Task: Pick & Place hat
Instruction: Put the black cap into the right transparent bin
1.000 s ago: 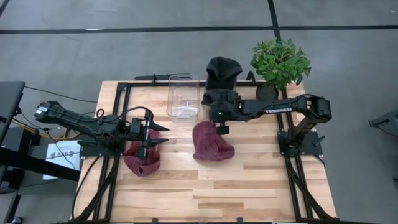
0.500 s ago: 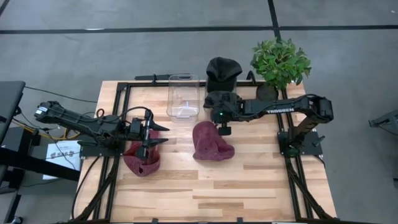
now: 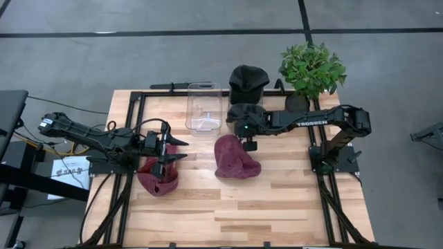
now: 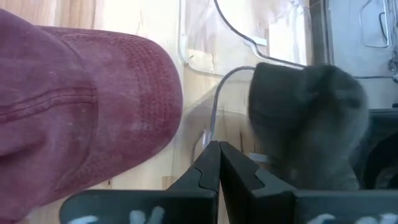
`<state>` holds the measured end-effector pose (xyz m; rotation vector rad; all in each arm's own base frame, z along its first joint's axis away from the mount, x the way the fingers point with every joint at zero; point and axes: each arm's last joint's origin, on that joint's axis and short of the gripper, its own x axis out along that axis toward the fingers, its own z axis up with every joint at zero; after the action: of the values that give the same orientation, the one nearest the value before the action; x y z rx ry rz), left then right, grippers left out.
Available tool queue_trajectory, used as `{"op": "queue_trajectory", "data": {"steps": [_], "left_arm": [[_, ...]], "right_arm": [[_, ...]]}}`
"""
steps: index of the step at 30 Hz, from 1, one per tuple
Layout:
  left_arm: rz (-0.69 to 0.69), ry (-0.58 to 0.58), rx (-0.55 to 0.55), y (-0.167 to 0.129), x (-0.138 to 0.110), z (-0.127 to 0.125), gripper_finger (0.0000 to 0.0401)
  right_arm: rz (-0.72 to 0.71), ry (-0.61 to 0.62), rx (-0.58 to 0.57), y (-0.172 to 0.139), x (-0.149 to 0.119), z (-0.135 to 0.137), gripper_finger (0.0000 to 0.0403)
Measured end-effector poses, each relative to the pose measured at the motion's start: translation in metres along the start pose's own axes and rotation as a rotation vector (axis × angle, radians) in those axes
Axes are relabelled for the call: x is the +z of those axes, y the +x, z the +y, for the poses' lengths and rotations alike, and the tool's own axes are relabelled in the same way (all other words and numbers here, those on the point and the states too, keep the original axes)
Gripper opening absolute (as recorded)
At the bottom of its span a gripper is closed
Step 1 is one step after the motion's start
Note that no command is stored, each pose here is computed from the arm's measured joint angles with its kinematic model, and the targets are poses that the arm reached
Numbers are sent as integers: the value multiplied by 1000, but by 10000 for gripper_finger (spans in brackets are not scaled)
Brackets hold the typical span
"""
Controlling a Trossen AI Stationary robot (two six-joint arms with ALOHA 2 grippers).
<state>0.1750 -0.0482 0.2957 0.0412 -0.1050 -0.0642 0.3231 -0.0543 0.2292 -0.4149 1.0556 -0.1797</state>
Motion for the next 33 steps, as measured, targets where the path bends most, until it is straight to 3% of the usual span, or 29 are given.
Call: {"op": "queue_trajectory", "data": {"steps": [7,16,25,33], "left_arm": [[0,0,0,0,0,0,173],[0,0,0,0,0,0,173],[0,0,0,0,0,0,173],[-1,0,0,0,0,0,173]], "right_arm": [[-3,-10,1,-1,1,3,0],[59,30,-88,3,-7,-12,0],[223,61,-380,16,-20,-38,0],[198,78,-556,17,-20,-67,0]]}}
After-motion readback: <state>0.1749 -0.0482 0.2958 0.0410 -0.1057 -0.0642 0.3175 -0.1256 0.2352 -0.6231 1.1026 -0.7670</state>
